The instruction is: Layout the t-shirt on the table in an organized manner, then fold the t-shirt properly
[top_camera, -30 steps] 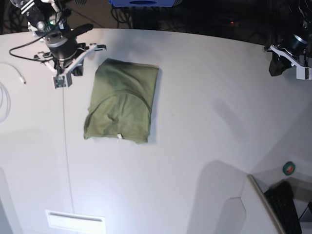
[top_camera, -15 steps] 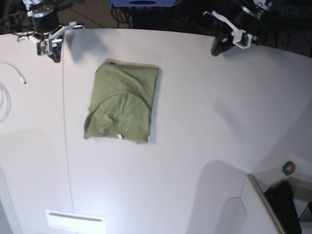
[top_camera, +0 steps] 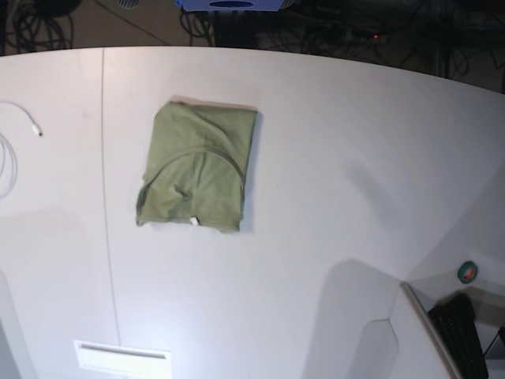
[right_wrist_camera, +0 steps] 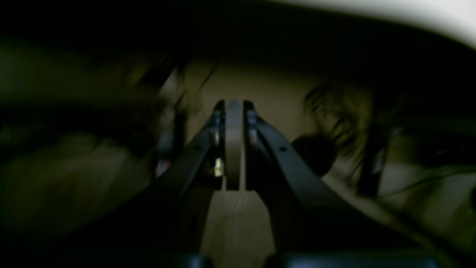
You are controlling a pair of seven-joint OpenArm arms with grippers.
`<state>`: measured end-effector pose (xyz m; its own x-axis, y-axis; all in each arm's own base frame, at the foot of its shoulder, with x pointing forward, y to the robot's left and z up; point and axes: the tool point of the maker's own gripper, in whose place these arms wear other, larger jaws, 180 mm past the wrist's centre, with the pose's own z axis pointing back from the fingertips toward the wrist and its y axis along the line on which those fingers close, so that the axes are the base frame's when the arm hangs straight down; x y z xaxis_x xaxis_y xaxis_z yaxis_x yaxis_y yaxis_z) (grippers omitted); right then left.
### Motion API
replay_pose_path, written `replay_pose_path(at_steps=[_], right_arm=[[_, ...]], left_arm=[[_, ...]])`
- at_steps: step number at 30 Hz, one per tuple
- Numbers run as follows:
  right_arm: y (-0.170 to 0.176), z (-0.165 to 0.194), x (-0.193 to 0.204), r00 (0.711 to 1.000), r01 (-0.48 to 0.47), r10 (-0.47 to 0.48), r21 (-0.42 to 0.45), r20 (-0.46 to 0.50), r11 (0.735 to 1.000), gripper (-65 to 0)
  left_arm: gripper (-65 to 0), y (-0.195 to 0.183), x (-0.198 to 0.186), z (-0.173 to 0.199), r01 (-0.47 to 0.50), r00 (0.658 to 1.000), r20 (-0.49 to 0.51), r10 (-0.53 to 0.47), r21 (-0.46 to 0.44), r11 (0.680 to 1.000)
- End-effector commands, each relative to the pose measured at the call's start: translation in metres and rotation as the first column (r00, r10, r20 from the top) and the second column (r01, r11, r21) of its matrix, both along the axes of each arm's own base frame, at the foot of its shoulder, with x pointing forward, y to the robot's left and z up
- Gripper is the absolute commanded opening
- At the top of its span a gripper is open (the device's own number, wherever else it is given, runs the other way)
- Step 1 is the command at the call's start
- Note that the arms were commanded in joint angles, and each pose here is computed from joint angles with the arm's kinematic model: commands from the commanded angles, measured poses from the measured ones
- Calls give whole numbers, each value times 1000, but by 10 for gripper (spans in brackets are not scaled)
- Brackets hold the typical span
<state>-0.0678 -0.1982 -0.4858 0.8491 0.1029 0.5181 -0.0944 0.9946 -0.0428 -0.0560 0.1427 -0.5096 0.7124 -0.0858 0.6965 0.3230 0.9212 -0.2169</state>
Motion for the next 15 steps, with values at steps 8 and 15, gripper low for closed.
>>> replay_pose_path(at_steps=[8,15], right_arm=[[34,-104,-55,934,-131,139,45,-328,990,-650],[48,-153,-89,824,-106,87,-1,-560,994,-650]], left_arm=[[-650,-4,-65,-77,-46,942,-335,39,-15,999],[-650,0,-73,-101,114,904,-422,-73,75,991]])
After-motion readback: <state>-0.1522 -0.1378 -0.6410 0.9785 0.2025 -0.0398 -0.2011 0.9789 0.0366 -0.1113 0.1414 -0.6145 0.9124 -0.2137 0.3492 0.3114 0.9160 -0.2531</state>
